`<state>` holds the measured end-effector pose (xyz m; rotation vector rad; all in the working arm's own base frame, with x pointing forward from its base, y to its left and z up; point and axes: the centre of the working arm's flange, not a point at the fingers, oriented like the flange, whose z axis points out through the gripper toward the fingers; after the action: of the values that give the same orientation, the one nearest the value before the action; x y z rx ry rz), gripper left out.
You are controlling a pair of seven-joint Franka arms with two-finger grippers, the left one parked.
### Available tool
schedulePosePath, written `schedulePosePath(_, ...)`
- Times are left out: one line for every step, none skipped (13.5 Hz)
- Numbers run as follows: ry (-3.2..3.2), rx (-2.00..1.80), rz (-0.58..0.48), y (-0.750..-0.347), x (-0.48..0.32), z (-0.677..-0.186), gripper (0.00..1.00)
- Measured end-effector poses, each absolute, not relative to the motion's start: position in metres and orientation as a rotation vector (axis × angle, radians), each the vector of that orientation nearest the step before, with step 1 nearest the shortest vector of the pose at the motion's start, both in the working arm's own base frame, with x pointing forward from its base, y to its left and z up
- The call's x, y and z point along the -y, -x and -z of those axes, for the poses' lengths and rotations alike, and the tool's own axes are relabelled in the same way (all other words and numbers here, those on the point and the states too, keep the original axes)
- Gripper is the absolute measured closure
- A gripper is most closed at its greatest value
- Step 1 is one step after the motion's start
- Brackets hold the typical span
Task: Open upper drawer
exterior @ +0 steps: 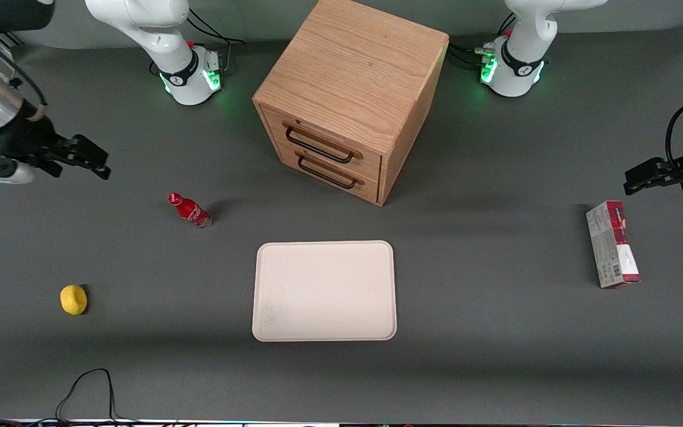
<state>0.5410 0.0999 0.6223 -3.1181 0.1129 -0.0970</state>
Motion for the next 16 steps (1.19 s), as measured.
schedulePosePath(3.116, -0.049, 0.087, -0.540, -0.129, -0.619, 0.00)
schedulePosePath(3.113, 0.031, 0.074, -0.536, -0.160, -0.615, 0.00)
schedulePosePath(3.108, 0.126, 0.061, -0.528, -0.193, -0.610, 0.00)
schedulePosePath(3.099, 0.218, 0.047, -0.518, -0.226, -0.606, 0.00)
schedulePosePath(3.086, 0.296, 0.034, -0.510, -0.253, -0.601, 0.00)
schedulePosePath(3.071, 0.360, 0.020, -0.504, -0.274, -0.598, 0.00)
schedulePosePath(3.050, 0.431, 0.008, -0.500, -0.293, -0.595, 0.00)
schedulePosePath(3.025, 0.548, -0.001, -0.496, -0.310, -0.591, 0.00)
schedulePosePath(2.994, 0.734, -0.001, -0.493, -0.326, -0.586, 0.00)
schedulePosePath(2.950, 0.929, -0.008, -0.493, -0.337, -0.579, 0.00)
schedulePosePath(2.893, 1.088, -0.025, -0.493, -0.344, -0.570, 0.00)
schedulePosePath(2.843, 1.183, -0.043, -0.495, -0.348, -0.563, 0.00)
schedulePosePath(2.802, 1.235, -0.058, -0.497, -0.353, -0.558, 0.00)
schedulePosePath(2.762, 1.258, -0.077, -0.495, -0.360, -0.555, 0.00)
schedulePosePath(2.717, 1.252, -0.100, -0.490, -0.367, -0.553, 0.00)
schedulePosePath(2.661, 1.228, -0.130, -0.485, -0.374, -0.553, 0.00)
